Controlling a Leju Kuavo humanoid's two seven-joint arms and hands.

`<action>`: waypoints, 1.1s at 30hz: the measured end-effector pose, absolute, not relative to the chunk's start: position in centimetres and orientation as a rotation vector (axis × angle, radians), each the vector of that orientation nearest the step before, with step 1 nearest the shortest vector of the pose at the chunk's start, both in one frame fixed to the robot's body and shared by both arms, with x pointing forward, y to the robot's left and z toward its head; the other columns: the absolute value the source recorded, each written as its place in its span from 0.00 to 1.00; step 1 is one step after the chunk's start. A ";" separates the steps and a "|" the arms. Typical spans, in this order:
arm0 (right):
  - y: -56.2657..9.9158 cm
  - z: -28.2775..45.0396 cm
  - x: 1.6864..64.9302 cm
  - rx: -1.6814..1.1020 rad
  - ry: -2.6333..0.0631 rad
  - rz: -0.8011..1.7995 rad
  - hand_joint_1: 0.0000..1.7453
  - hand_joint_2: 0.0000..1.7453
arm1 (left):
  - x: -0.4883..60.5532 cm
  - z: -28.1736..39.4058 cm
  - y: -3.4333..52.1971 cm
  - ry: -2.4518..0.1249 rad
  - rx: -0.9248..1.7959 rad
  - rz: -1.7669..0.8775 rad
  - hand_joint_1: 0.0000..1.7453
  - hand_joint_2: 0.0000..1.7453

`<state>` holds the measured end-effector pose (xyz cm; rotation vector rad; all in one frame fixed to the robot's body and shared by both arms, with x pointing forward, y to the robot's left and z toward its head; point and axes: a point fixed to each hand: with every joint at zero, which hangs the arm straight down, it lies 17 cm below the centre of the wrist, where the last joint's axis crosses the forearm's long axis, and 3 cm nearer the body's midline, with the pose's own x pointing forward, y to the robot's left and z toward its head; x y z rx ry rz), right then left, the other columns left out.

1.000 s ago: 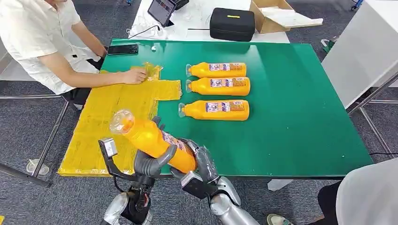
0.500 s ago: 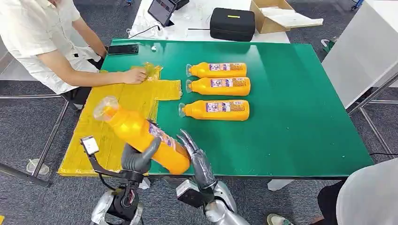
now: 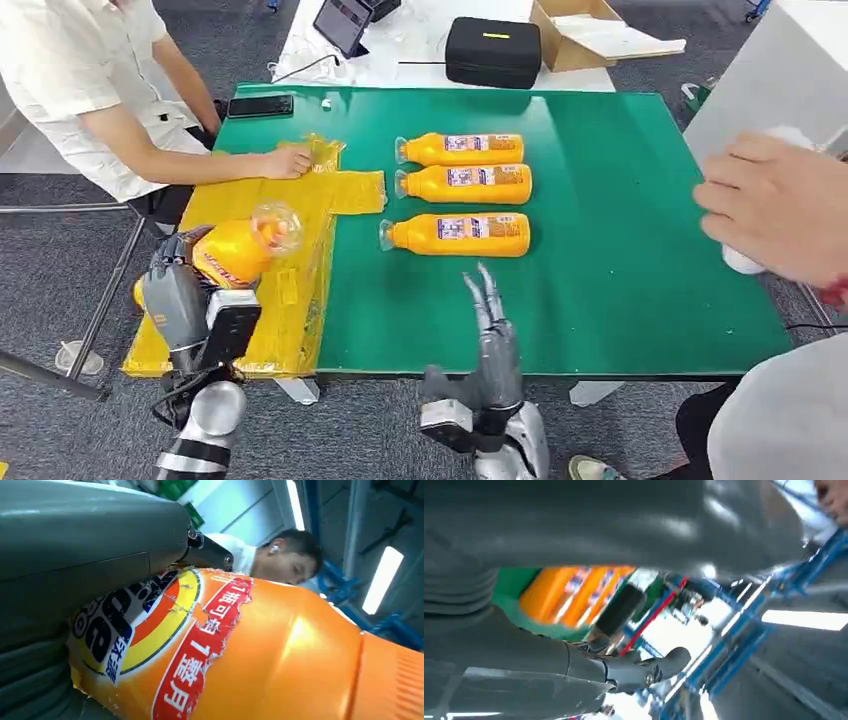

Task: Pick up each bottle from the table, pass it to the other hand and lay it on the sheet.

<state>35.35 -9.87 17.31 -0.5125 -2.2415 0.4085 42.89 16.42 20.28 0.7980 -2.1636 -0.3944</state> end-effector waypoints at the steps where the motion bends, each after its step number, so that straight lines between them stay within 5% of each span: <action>1: -10.2 17.5 35.3 -0.522 -2.241 0.397 0.00 0.00 | 43.2 20.0 17.4 -2.141 0.776 -0.328 1.00 1.00; 4: -11.3 18.5 35.4 -0.566 -2.254 0.367 0.00 0.00 | 43.7 19.1 19.0 -2.094 0.766 -0.243 1.00 1.00; 10: -13.6 20.0 36.3 -0.583 -2.258 0.252 0.00 0.00 | 46.9 15.7 15.3 -2.008 0.953 -0.760 1.00 1.00; 23: -12.9 20.2 36.6 -0.501 -2.265 0.213 0.00 0.00 | 48.2 2.6 12.5 -1.657 0.638 -1.152 0.98 1.00; 25: -12.7 20.0 36.6 -0.497 -2.262 0.222 0.00 0.00 | 48.1 1.8 12.7 -1.636 0.629 -1.178 0.84 1.00; 26: -12.7 19.9 36.6 -0.495 -2.261 0.223 0.00 0.00 | 48.1 1.8 12.7 -1.633 0.629 -1.182 0.45 1.00; 31: -12.1 19.5 36.4 -0.462 -2.256 0.226 0.00 0.00 | 47.9 -0.4 13.0 -1.541 0.549 -1.265 0.00 1.00; 33: -12.0 19.5 36.5 -0.443 -2.253 0.217 0.00 0.00 | 48.0 -1.1 13.2 -1.492 0.525 -1.286 0.00 1.00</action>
